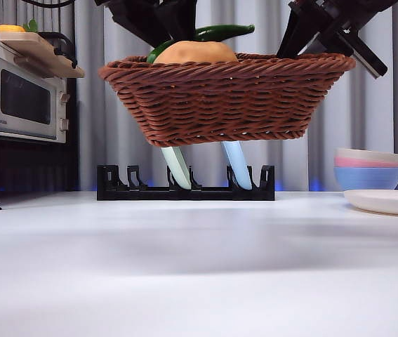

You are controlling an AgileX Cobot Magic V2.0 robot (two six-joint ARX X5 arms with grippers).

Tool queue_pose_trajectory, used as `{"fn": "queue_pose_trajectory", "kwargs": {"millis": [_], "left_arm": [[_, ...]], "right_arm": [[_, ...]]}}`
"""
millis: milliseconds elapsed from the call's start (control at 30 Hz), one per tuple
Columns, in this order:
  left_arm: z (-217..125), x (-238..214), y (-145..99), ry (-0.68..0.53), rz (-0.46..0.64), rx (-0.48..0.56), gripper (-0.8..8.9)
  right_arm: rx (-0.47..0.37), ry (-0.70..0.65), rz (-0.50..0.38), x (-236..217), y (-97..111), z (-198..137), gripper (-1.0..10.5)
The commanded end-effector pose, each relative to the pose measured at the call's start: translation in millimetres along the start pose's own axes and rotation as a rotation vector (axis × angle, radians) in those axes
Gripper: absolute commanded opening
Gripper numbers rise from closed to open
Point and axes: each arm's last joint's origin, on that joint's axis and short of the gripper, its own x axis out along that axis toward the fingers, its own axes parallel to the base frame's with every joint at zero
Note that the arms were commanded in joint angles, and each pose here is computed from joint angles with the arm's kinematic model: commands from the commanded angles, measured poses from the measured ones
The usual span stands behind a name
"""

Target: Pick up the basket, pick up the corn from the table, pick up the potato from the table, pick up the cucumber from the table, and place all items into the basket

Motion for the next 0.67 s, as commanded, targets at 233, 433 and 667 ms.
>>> {"fn": "queue_pose_trajectory", "kwargs": {"millis": [233,433,667], "left_arm": [[12,-14,8,-0.001,0.013,0.001,5.95],[45,-65,19,-0.074,0.015,-0.013,5.95],[62,-95,26,-0.172,0.033,-0.034,5.95]], "right_arm": [[-0.004,-0.030,0.021,-3,4,5,-0.2],[0.020,0.009,-0.004,20,-6,5,-0.2],[0.118,0.125,-0.059,68,-32,-5,-0.2]]}}
